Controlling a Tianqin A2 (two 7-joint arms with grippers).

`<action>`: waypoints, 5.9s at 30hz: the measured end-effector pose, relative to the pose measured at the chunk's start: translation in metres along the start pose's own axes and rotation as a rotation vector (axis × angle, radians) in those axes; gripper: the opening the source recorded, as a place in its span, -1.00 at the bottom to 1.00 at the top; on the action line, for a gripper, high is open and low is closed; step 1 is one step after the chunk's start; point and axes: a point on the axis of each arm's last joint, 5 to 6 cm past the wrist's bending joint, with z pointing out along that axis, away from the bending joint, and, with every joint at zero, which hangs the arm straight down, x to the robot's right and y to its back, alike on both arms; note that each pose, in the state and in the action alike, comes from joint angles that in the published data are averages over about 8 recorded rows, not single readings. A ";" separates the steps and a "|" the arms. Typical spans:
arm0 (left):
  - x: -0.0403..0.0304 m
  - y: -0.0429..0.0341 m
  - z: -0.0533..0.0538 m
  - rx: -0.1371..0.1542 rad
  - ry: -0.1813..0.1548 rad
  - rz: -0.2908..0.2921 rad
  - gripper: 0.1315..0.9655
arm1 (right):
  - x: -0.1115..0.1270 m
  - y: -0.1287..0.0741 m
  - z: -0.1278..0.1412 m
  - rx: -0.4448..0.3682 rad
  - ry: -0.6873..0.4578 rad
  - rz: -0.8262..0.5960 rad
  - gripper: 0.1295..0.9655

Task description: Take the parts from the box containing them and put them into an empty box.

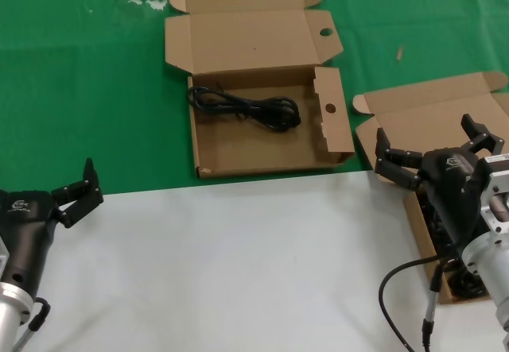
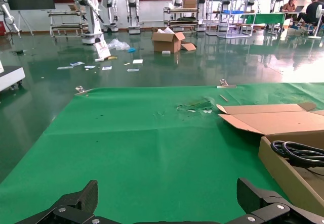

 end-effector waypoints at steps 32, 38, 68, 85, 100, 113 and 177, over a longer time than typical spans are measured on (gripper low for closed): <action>0.0000 0.0000 0.000 0.000 0.000 0.000 1.00 | 0.000 0.000 0.000 0.000 0.000 0.000 1.00; 0.0000 0.0000 0.000 0.000 0.000 0.000 1.00 | 0.000 0.000 0.000 0.000 0.000 0.000 1.00; 0.0000 0.0000 0.000 0.000 0.000 0.000 1.00 | 0.000 0.000 0.000 0.000 0.000 0.000 1.00; 0.0000 0.0000 0.000 0.000 0.000 0.000 1.00 | 0.000 0.000 0.000 0.000 0.000 0.000 1.00; 0.0000 0.0000 0.000 0.000 0.000 0.000 1.00 | 0.000 0.000 0.000 0.000 0.000 0.000 1.00; 0.0000 0.0000 0.000 0.000 0.000 0.000 1.00 | 0.000 0.000 0.000 0.000 0.000 0.000 1.00; 0.0000 0.0000 0.000 0.000 0.000 0.000 1.00 | 0.000 0.000 0.000 0.000 0.000 0.000 1.00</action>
